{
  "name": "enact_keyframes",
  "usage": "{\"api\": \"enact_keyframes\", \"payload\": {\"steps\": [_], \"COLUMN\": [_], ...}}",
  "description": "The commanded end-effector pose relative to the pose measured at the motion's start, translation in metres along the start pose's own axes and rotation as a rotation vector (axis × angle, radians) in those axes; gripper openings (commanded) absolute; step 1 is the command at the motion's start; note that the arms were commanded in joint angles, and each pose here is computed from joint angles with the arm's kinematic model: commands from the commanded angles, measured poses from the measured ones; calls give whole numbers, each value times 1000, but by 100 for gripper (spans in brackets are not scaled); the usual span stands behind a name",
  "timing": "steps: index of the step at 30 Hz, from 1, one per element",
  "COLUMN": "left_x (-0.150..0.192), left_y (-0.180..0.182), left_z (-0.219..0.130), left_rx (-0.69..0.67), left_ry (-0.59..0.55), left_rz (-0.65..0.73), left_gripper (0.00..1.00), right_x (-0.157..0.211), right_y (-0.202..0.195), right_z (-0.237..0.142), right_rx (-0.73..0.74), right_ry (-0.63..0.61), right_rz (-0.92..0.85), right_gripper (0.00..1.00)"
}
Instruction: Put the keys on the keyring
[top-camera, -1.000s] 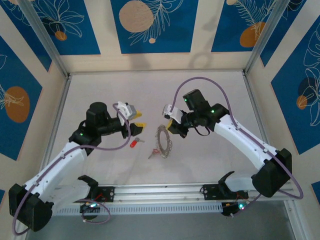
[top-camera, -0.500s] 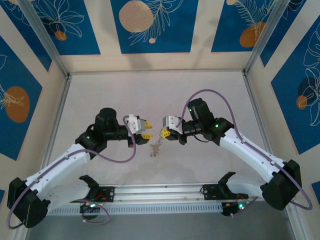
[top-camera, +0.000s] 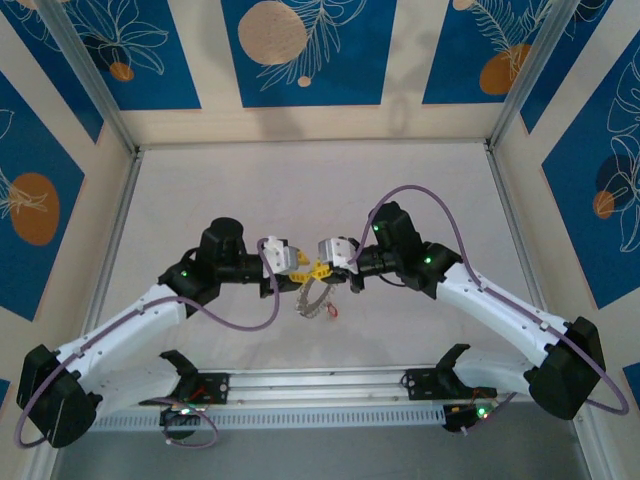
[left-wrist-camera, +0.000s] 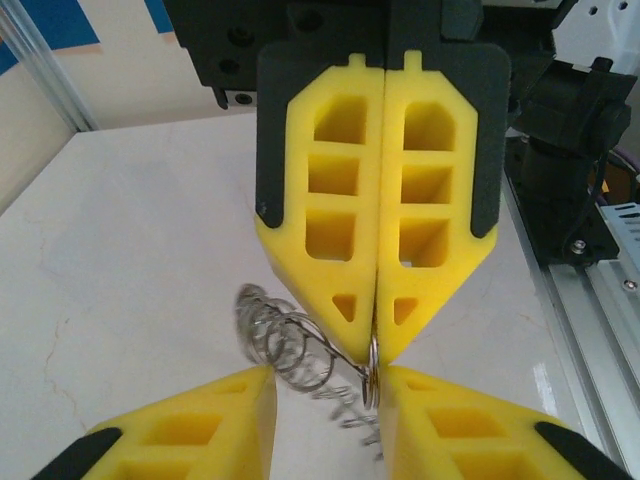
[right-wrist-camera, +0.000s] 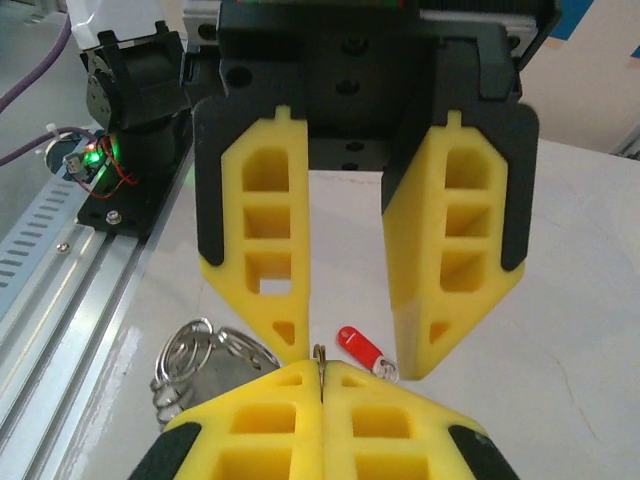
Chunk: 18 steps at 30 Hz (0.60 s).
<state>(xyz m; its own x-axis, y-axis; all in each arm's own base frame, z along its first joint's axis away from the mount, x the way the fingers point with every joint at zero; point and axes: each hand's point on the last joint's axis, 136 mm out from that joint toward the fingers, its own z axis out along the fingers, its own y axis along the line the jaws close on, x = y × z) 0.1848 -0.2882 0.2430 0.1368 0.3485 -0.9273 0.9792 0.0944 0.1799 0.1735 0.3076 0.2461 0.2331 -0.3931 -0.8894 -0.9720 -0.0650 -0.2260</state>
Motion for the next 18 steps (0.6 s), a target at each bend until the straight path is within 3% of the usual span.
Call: {"api": "enact_keyframes", "payload": {"steps": [1,7,14,17,18], "left_x": [-9,-13,-17,-23,-26], "left_y": [-1,-2,2,1,2], "left_z": [0,1,1,-2,-3], "left_rx": [11,26,10,-3,-8], "left_ry": [-7,-24,-36,-63,-76], "left_rz": [30,34,26,29,26], "left_gripper": [30,23,0,0,0], "right_x": [-10,-12,-10,-4,-1], "right_y": [-2,1,1,2,2], "right_z": [0,4,8,7,6], "right_rx": [23,19,24,33,44], "right_ry": [-42,-51,-47,-19,-16], "right_rz": [-26,-32,-30,-10,-1], "right_gripper": [0,0,0,0,5]}}
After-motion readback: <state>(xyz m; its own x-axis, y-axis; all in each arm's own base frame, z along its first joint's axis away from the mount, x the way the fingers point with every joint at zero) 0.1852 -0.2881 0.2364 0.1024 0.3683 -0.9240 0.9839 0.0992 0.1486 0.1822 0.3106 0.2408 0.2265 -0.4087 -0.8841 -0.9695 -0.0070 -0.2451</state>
